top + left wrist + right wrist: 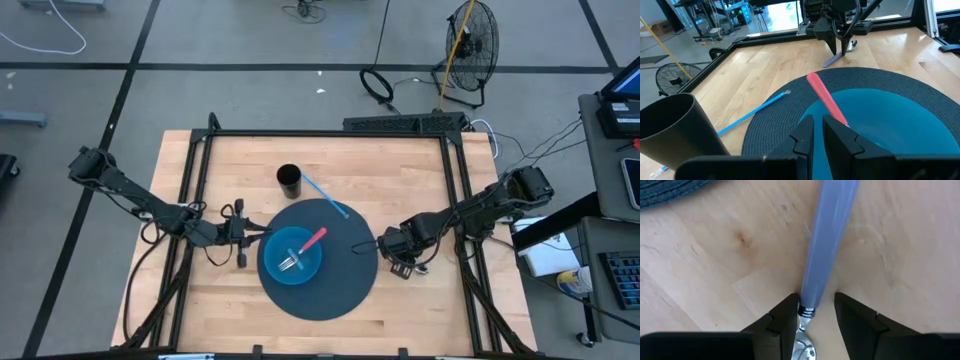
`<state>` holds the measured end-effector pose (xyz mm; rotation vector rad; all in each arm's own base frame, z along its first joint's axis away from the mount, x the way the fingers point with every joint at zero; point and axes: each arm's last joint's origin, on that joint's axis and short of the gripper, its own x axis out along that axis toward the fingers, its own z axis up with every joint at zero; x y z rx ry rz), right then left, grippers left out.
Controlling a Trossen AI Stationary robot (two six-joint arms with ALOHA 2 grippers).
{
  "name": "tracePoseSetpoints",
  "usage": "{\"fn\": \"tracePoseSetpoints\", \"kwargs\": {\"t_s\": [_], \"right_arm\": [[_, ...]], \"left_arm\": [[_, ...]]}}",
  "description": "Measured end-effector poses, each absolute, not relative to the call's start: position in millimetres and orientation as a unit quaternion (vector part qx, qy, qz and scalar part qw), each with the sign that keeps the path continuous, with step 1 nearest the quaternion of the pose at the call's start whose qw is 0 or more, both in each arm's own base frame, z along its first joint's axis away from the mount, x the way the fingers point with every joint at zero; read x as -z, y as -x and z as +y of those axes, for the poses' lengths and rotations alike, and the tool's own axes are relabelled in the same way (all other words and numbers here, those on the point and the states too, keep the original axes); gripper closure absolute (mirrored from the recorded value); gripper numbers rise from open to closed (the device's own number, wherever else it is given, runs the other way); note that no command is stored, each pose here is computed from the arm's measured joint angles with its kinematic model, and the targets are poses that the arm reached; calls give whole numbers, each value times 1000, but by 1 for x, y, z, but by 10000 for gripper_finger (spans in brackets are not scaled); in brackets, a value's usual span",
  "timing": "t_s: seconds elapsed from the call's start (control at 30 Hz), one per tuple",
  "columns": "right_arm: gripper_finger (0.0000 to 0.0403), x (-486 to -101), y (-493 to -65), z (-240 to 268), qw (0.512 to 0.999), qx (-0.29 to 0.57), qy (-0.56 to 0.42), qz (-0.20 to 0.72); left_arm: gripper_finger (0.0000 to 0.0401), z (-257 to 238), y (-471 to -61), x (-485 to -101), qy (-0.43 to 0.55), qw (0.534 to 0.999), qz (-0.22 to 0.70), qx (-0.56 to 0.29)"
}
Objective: Pick & Place Utensil
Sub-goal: Put the purple spoon into the blue bowl on the blue mat
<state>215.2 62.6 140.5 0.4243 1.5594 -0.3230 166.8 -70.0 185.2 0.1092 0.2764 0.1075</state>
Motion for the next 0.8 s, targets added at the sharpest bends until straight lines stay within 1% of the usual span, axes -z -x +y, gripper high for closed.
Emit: {"fn": "tracePoseSetpoints", "kwargs": {"t_s": [0.17, 0.37, 0.57, 0.8], "right_arm": [[273, -141, -219, 54, 683, 142, -200, 688], [284, -141, -219, 49, 667, 136, -219, 699], [304, -141, -214, 48, 650, 149, -218, 713], [340, -141, -215, 48, 649, 151, -221, 712]], "left_arm": [[355, -70, -167, -185, -54, 987, 138, -54], [355, -70, -167, -184, -55, 987, 141, -54], [355, -70, -166, -184, -57, 986, 144, -54], [355, -70, -166, -184, -56, 987, 144, -53]]}}
